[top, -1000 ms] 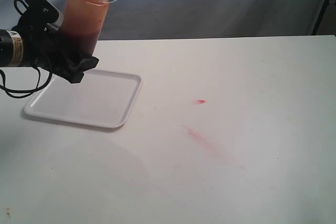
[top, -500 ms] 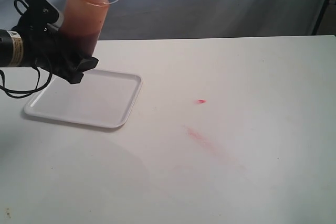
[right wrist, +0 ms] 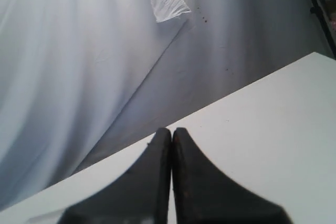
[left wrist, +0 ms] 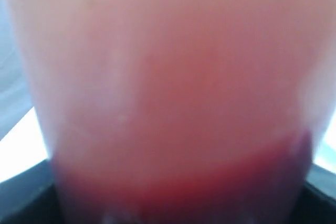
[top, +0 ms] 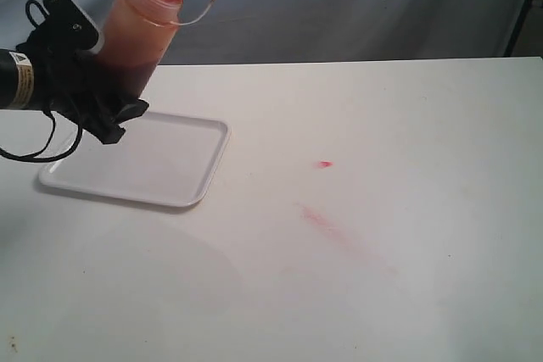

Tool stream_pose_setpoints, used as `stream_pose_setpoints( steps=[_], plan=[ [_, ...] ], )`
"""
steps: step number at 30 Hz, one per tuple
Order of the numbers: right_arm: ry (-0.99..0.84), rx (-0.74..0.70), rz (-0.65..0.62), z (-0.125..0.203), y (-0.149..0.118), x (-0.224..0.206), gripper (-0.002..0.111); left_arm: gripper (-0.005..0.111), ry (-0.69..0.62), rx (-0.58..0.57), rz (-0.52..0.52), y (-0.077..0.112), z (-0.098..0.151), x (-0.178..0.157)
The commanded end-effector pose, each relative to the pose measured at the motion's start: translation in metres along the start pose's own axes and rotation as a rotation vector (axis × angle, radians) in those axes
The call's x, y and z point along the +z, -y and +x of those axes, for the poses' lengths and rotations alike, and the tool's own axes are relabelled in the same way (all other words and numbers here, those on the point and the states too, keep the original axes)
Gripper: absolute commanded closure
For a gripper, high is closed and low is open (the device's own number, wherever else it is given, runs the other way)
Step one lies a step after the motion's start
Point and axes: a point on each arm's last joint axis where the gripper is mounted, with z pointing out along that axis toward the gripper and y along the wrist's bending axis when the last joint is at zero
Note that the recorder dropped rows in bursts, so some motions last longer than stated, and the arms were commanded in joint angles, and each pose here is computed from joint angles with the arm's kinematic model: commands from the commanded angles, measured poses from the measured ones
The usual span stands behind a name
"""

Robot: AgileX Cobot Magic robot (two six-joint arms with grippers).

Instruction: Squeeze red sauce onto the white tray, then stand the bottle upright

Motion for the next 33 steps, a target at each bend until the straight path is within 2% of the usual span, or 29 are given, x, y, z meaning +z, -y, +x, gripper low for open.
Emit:
stream_pose_setpoints(
  steps=[1, 6, 10, 14, 18, 19, 20, 23, 25, 27, 33],
  plan=[
    [-0.053, -0.010, 0.001, 0.006, 0.001, 0.000, 0.108, 0.107, -0.056, -0.017, -0.167, -0.016, 0.001, -0.007],
    [-0.092, 0.032, -0.012, 0.009, -0.001, 0.000, 0.108, 0.107, -0.105, 0.012, -0.250, -0.023, 0.005, -0.009],
    [-0.170, 0.022, -0.116, 0.016, -0.010, -0.002, 0.108, 0.107, -0.131, 0.037, -0.289, -0.026, 0.007, -0.010],
    [-0.175, -0.046, -0.414, 0.017, -0.036, -0.009, 0.108, 0.107, -0.157, 0.063, -0.320, -0.029, 0.010, -0.011],
    [-0.084, -0.287, -0.734, 0.017, -0.059, -0.024, 0.108, 0.107, -0.193, 0.077, -0.375, -0.034, 0.012, -0.014],
    [-0.072, -0.331, -0.762, 0.017, -0.060, -0.025, 0.108, 0.107, -0.200, 0.079, -0.372, -0.033, 0.014, -0.013],
    [-0.060, -0.375, -0.765, 0.018, -0.060, -0.025, 0.108, 0.107, -0.232, 0.129, -0.383, -0.032, 0.018, -0.014],
    [-0.082, -0.413, -0.808, 0.020, -0.063, -0.024, 0.108, 0.107, -0.321, 0.225, -0.430, -0.035, 0.028, -0.017],
    [-0.057, -0.473, -0.856, 0.007, -0.073, -0.024, 0.108, 0.107, -0.348, 0.235, -0.464, -0.038, 0.029, -0.019],
    [-0.062, -0.503, -0.814, -0.009, -0.079, -0.012, 0.108, 0.107, -0.376, 0.316, -0.460, -0.039, 0.030, -0.019],
    [-0.361, -0.456, -0.935, 0.002, -0.083, 0.045, 0.108, 0.107, -0.462, 0.516, -0.459, -0.042, 0.031, -0.022]
  ],
)
